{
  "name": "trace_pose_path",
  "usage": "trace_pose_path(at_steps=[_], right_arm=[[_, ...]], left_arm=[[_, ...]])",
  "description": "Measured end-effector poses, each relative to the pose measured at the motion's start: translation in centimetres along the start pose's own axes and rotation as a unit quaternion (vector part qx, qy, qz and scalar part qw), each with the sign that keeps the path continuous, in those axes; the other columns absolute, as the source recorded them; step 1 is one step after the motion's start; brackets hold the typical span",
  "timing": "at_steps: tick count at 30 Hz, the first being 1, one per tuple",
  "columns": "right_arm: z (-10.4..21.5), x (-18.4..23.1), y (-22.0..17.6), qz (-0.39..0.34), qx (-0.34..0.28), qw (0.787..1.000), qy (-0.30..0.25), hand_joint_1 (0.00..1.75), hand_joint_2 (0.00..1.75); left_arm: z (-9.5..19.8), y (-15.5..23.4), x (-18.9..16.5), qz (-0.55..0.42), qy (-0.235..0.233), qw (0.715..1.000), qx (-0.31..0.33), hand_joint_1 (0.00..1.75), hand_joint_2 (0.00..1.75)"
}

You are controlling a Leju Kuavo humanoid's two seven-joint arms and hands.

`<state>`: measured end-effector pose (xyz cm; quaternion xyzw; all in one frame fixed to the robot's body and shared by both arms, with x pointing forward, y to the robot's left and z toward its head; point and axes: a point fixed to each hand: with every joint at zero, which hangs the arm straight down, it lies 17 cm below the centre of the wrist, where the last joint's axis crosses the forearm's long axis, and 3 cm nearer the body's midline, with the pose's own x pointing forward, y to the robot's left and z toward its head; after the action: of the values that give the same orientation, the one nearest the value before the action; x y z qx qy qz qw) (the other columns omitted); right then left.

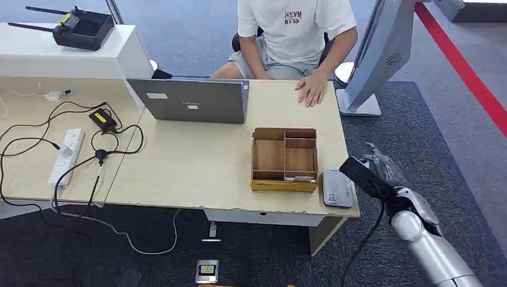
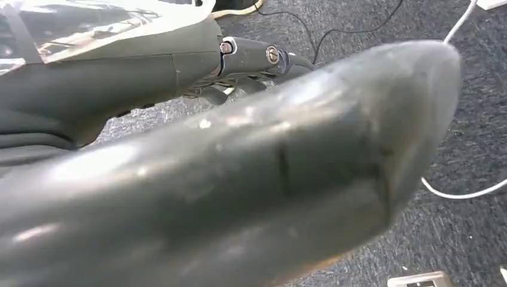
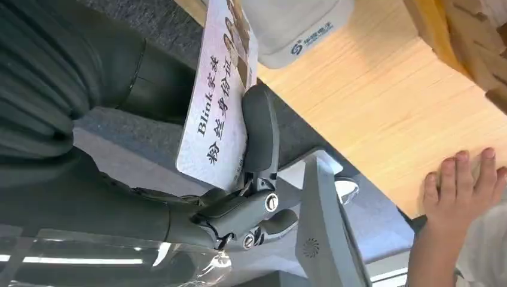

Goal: Pass the card to the sensor for recognition and then transmit it.

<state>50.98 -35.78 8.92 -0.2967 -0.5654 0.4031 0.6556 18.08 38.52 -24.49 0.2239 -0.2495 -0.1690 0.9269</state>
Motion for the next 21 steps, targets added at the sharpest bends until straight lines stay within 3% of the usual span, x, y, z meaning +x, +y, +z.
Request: trace_pose_path(at_steps=[12, 21], right_arm=[[-0.9, -1.4, -1.3, 0.012, -0.016, 1.000, 0.009, 1.75, 1.75], [-1.5, -1.7, 0.3, 0.014, 0.004, 1.000, 0.010, 1.75, 1.75]], left_arm=[[0.0, -0.1, -0.1, -0.005, 0.001, 1.000, -0.005, 0.00, 0.00], [0.0, 0.0, -0.1, -0.005, 0.003, 1.000, -0.005, 0.00, 0.00]])
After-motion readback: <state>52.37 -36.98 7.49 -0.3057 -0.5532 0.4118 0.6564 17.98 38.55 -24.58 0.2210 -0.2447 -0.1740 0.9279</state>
